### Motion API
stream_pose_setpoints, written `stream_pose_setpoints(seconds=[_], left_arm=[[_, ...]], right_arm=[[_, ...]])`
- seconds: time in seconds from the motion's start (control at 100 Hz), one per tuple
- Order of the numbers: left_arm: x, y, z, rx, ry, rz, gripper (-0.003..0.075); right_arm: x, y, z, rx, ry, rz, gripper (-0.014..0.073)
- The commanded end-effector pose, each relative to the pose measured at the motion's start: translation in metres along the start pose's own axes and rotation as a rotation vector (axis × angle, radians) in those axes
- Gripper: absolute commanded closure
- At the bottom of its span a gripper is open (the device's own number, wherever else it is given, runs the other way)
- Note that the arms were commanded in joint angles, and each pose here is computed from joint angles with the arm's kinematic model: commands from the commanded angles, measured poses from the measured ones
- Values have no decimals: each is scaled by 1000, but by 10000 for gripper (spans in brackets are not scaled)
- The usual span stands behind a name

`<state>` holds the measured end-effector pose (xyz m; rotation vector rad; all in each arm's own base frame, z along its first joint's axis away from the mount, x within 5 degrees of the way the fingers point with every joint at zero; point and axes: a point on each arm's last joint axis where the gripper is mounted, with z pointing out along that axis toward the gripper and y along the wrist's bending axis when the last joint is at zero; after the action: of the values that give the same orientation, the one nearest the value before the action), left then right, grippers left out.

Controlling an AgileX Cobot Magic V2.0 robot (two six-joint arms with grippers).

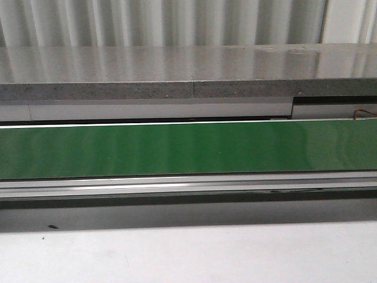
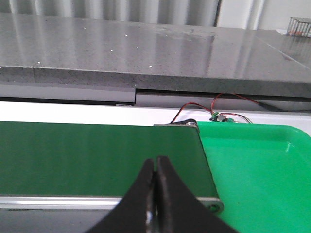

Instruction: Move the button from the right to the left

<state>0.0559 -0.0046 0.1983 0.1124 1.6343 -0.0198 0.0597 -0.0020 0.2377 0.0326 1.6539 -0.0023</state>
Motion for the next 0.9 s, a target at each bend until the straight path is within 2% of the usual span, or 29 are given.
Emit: stream_pose_setpoints(seconds=[0.0, 0.2, 0.89], left_arm=[[4, 0, 0, -5, -69, -5, 741], [4, 0, 0, -5, -69, -5, 741], [4, 0, 0, -5, -69, -5, 741]], right_arm=[[0, -1, -1, 19, -101, -5, 663], [28, -2, -1, 28, -157, 46, 663], [29, -2, -3, 31, -155, 45, 663]])
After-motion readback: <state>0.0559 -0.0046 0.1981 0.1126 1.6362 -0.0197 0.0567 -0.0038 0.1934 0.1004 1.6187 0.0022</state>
